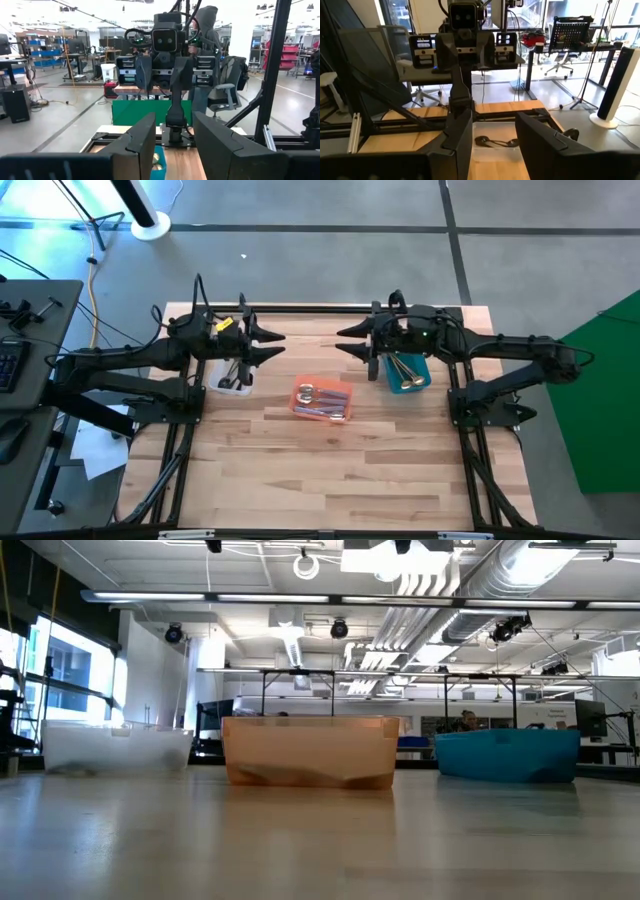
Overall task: Sort silverware by color (type)
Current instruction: Return to Home Position
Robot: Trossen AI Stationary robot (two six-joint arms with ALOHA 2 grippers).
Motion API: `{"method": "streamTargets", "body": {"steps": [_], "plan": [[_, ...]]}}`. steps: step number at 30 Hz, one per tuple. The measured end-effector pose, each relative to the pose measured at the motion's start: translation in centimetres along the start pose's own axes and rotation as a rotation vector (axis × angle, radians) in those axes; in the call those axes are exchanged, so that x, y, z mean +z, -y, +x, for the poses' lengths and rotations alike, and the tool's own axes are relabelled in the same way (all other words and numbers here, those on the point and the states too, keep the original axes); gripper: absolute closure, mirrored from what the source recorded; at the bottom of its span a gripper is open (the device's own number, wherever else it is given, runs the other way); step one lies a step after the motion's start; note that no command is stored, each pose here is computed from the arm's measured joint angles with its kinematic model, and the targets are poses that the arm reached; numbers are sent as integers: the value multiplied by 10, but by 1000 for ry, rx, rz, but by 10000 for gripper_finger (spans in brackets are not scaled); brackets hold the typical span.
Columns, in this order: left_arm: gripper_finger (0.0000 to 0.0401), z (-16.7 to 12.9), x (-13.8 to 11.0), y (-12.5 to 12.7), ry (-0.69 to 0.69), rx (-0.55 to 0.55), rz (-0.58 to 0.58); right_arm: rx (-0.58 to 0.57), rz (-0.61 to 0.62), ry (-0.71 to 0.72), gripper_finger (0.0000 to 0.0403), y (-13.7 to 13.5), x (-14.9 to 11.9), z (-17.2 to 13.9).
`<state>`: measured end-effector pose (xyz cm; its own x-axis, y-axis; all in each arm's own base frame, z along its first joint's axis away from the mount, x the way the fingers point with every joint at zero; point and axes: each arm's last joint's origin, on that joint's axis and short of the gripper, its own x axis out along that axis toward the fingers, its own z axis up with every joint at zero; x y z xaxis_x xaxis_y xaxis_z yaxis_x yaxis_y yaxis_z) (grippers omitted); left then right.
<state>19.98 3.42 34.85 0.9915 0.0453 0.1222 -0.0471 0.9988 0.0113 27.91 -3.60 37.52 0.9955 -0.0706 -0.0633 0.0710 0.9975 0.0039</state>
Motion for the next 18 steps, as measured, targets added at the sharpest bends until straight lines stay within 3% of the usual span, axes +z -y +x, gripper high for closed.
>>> {"method": "streamTargets", "body": {"steps": [18], "plan": [[282,0,0,0,-1,1,11,0,-5,5,279,0,0,0]]}}
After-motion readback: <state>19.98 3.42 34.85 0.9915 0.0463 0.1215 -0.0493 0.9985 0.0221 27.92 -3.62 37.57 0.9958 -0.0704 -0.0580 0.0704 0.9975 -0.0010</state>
